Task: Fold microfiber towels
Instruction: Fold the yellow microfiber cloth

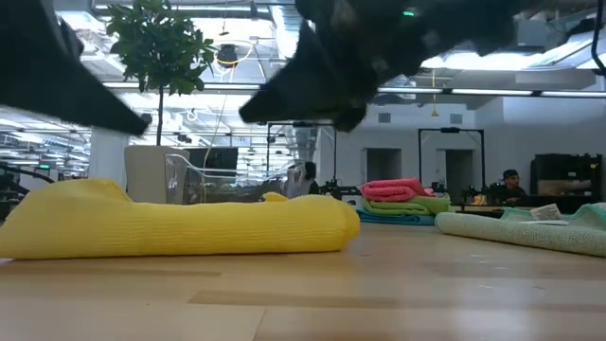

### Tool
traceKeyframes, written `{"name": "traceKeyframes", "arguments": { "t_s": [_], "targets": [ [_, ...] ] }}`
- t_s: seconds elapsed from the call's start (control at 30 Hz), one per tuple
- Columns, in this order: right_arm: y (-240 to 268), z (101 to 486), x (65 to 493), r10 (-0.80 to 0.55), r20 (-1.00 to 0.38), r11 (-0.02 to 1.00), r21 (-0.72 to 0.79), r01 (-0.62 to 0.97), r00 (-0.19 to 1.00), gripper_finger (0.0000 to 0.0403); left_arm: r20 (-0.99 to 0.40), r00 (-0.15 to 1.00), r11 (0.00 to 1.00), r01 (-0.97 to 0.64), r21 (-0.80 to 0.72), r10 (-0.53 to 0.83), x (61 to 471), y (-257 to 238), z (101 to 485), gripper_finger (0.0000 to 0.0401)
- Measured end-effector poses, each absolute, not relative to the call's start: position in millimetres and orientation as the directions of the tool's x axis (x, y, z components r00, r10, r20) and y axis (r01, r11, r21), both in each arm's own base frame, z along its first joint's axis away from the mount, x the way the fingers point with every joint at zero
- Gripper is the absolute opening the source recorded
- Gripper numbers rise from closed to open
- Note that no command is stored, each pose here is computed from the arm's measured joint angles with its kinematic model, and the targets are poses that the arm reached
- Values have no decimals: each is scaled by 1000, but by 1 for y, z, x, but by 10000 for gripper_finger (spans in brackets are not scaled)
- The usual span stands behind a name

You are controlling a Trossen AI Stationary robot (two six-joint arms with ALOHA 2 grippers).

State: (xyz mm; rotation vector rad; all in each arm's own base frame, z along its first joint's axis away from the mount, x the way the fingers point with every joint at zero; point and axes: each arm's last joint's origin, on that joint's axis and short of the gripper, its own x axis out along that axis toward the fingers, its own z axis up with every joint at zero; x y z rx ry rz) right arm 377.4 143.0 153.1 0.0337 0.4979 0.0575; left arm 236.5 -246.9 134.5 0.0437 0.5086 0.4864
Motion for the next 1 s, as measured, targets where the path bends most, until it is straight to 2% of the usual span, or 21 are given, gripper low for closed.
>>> {"name": "traceKeyframes", "arguments": {
  "t_s": [0.17, 0.3, 0.4, 0.67, 0.87, 1.0],
  "targets": [
    [165, 111, 376, 5, -486, 1000, 3, -4, 874, 18, -465, 745, 869, -479, 123, 477, 230, -242, 119, 1],
    [162, 78, 378, -8, -537, 996, 67, 52, 844, 23, -520, 719, 863, -501, 71, 460, 222, -237, 109, 0],
    [163, 70, 380, -4, -529, 992, 104, 70, 848, 25, -548, 718, 863, -505, 13, 429, 219, -234, 100, 0],
    [163, 77, 380, 2, -513, 995, 84, 47, 858, 21, -585, 706, 842, -535, -71, 399, 207, -225, 84, 0],
    [163, 112, 385, -27, -391, 999, 10, 34, 920, 24, -586, 708, 844, -532, -74, 394, 204, -226, 84, 0],
    [148, 101, 390, -61, -409, 998, 5, 69, 910, 18, -592, 705, 844, -531, -75, 390, 204, -226, 84, 0]
  ]
}}
